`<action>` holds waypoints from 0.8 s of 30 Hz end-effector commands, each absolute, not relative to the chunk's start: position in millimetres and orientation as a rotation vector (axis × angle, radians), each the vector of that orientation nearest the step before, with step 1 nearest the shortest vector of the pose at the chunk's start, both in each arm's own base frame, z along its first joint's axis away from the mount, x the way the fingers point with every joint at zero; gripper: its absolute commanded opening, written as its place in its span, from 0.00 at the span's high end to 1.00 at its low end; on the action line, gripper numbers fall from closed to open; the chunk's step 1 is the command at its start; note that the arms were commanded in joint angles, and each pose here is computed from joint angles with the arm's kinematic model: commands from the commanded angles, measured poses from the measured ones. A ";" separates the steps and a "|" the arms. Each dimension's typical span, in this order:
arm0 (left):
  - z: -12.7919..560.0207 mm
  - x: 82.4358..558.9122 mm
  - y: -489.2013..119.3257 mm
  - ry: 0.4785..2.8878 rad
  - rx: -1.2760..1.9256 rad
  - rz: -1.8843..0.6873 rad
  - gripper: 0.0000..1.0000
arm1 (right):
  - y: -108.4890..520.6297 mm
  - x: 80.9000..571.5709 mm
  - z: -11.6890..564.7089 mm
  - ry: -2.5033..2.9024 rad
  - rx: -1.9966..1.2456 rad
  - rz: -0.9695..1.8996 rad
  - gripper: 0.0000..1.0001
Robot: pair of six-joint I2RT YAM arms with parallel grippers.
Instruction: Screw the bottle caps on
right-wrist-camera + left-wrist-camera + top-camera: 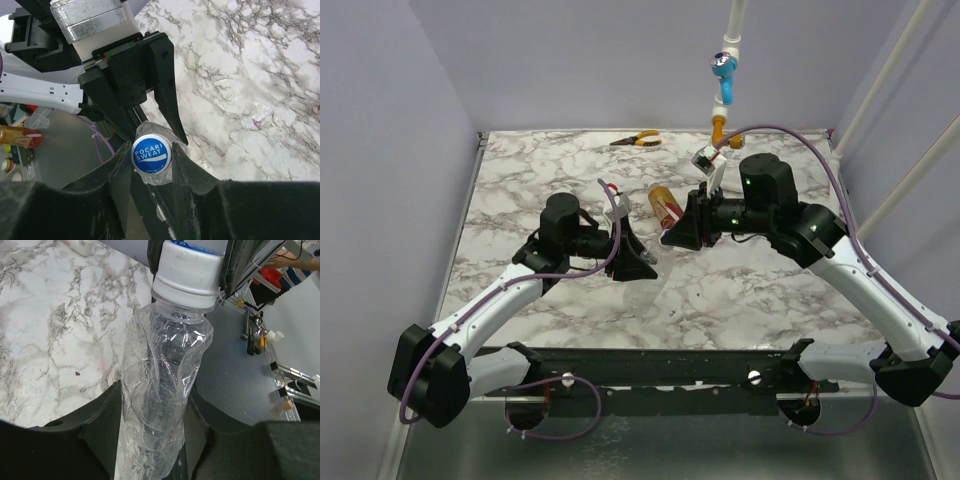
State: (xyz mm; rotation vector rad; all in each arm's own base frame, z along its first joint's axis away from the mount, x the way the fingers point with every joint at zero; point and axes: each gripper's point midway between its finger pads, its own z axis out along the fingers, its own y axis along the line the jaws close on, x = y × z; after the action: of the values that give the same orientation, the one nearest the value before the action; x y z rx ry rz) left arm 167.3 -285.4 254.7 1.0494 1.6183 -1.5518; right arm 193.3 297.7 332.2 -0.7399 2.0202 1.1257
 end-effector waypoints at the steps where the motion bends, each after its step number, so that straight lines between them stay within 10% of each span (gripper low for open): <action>1: 261.7 174.1 -287.6 1.586 1.040 -1.530 0.96 | 298.6 193.8 322.7 2.079 -0.712 1.121 0.80; 19: 260.2 273.1 -256.7 1.658 0.471 -0.621 0.95 | 292.7 255.3 237.4 2.501 0.004 0.805 0.97; 21: 254.3 273.1 -258.2 1.679 0.482 -0.609 0.95 | 293.2 263.1 240.0 2.482 0.032 0.785 0.85; 24: 237.8 276.3 -252.3 1.746 0.460 -0.571 0.94 | 281.7 279.0 268.3 2.370 0.079 0.730 0.41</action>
State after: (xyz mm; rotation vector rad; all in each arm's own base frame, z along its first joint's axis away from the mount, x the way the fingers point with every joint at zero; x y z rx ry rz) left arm 238.2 -274.0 202.4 0.6401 1.8464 -0.7475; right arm 270.7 301.0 270.6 -0.0710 2.3547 0.8714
